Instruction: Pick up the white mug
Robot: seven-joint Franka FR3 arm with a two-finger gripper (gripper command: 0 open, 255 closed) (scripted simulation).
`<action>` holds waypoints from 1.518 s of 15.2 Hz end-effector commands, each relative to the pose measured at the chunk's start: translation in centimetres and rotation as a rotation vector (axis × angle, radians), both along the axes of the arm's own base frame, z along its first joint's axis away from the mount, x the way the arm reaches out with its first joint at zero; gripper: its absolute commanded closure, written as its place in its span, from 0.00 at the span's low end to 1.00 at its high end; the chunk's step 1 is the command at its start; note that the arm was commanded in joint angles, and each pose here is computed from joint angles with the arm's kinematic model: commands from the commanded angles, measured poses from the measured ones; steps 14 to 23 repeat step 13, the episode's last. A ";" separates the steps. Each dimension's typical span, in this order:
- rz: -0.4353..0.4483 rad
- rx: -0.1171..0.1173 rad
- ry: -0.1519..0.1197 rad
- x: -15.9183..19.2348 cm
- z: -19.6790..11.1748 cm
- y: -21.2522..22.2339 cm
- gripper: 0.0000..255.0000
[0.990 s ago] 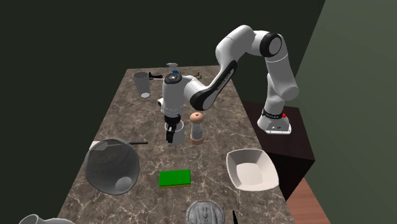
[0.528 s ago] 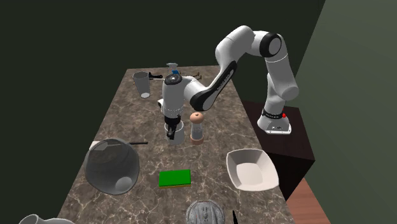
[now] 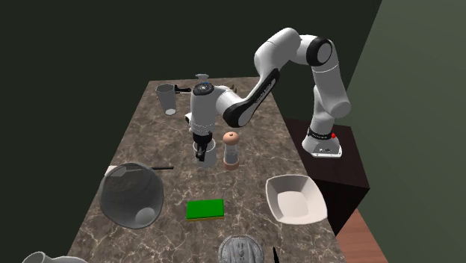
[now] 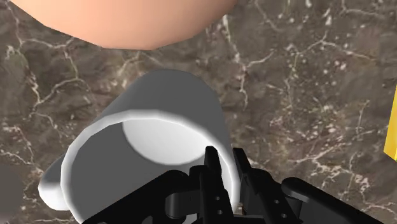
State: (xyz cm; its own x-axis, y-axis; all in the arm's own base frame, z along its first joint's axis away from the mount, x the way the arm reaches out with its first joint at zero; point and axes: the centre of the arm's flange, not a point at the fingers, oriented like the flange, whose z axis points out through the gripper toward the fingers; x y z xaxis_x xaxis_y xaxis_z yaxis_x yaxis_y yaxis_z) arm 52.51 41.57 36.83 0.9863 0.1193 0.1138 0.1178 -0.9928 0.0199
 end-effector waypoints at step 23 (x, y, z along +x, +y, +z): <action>0.000 0.000 0.000 0.1 6.5 0.1 1.00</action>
